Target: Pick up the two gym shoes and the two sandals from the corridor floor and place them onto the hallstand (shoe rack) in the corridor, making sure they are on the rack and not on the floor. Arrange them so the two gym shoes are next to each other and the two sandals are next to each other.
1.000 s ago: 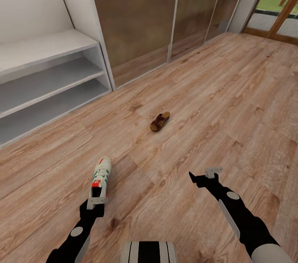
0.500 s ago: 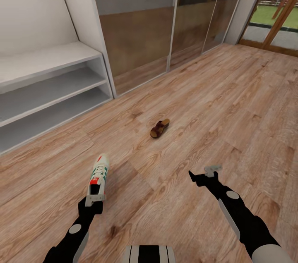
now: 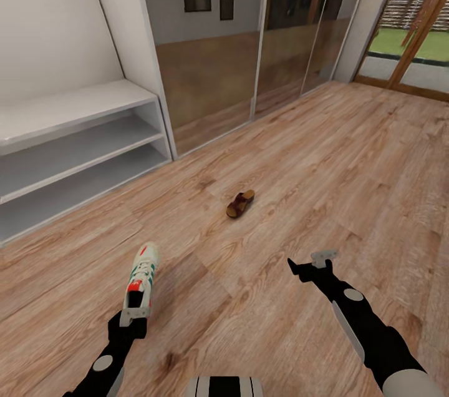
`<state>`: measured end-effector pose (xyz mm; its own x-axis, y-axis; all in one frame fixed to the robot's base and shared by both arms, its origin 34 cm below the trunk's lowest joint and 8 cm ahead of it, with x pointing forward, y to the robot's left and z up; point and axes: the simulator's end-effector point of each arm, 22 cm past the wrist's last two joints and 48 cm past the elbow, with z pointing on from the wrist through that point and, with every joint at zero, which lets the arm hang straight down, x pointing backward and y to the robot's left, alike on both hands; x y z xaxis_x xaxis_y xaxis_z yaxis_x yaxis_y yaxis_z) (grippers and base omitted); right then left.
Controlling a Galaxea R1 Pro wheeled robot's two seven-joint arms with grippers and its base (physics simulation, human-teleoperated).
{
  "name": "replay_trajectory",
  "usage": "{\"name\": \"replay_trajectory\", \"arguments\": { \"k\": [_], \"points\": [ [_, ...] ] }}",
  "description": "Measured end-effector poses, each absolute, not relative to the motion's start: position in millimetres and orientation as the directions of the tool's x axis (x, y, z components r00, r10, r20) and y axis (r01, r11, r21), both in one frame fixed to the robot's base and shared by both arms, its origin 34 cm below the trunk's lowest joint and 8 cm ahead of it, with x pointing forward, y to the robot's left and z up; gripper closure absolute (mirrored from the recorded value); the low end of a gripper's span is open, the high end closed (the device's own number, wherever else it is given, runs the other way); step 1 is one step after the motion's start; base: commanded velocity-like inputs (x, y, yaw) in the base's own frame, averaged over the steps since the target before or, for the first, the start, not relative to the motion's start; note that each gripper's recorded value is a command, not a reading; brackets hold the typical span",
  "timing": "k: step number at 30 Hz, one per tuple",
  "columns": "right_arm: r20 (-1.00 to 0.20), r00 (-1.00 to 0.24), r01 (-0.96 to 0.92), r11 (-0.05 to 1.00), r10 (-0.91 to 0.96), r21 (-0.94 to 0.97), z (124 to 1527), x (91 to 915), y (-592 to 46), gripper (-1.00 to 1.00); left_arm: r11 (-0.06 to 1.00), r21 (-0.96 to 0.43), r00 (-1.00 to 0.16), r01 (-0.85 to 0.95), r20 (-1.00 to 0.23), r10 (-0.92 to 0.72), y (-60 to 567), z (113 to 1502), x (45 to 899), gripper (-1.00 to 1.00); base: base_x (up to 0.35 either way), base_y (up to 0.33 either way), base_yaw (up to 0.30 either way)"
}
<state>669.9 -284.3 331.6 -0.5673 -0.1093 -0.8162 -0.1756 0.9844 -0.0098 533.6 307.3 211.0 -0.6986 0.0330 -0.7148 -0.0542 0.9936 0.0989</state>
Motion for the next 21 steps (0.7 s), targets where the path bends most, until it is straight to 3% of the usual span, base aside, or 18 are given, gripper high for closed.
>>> {"name": "replay_trajectory", "arguments": {
  "k": [9, 21],
  "points": [
    [-0.778, -0.62, -0.087, 0.994, -0.104, -0.064, 289, 583, -309, -1.0, 0.993, 0.094, -0.708, -0.066, -0.706, 0.02, 307, 207, 476, 1.0, 0.0, 0.0, -0.179],
    [-0.809, -0.578, -0.066, 0.994, -0.105, -0.082, 259, 489, -326, -1.0, 0.989, 0.073, -0.694, -0.13, -0.719, -0.038, 317, 226, 441, 1.0, 0.0, 0.0, -0.196]
  ]
}}
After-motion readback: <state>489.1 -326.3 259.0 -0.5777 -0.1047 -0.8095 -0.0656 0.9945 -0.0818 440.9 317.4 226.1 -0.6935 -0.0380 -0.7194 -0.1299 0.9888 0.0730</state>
